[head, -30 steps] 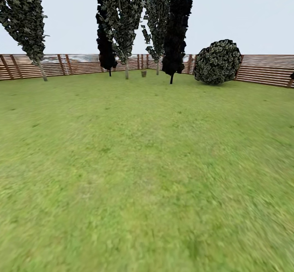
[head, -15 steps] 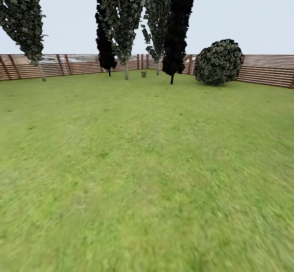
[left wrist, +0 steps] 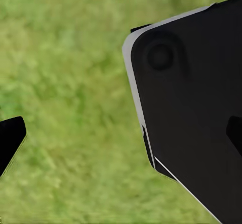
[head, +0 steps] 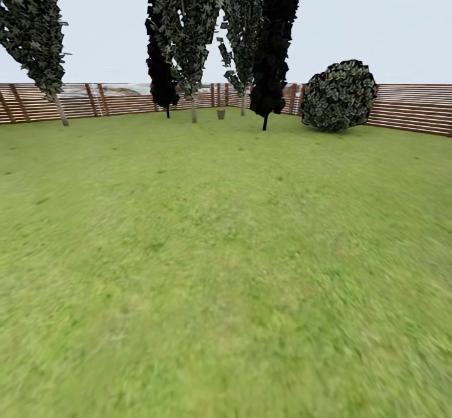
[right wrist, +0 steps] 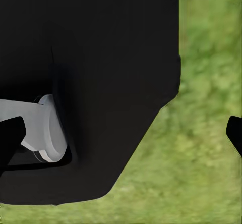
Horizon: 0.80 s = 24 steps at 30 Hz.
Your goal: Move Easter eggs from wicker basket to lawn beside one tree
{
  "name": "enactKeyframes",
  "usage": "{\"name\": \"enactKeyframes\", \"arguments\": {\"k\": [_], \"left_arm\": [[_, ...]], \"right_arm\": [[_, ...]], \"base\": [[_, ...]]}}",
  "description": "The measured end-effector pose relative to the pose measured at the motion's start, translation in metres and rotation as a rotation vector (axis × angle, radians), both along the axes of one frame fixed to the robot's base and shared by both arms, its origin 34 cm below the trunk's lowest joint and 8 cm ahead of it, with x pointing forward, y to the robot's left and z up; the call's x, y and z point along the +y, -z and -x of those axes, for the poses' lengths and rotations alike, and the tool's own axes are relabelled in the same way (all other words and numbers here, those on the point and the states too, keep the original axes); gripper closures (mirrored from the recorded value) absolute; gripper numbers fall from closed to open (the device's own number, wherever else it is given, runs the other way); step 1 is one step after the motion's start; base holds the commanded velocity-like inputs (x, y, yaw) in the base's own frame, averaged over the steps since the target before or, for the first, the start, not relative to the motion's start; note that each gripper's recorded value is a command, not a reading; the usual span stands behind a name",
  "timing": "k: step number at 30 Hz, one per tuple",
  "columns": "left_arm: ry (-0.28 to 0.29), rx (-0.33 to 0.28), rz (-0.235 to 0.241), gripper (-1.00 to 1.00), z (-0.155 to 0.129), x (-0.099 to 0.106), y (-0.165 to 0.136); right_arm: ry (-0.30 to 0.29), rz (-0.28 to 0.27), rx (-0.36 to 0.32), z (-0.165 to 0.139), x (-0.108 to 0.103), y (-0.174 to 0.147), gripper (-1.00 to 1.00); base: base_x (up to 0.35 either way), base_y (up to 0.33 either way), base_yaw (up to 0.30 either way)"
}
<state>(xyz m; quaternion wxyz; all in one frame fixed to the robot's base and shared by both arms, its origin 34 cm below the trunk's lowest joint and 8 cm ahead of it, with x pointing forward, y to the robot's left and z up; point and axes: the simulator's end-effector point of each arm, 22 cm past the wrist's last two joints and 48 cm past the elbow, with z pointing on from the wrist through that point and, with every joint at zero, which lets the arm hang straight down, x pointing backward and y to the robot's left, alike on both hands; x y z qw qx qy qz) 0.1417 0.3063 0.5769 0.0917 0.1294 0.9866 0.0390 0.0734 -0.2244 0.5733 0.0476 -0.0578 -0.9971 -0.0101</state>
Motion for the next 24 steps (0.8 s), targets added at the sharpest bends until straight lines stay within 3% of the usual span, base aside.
{"name": "enactKeyframes", "arguments": {"k": [24], "left_arm": [[0.0, 0.0, 0.0, -1.0, 0.0001, 0.0, 0.0]], "right_arm": [[0.0, 0.0, 0.0, 0.0001, 0.0, 0.0, -1.0]], "base": [[0.34, 0.0, 0.0]]}}
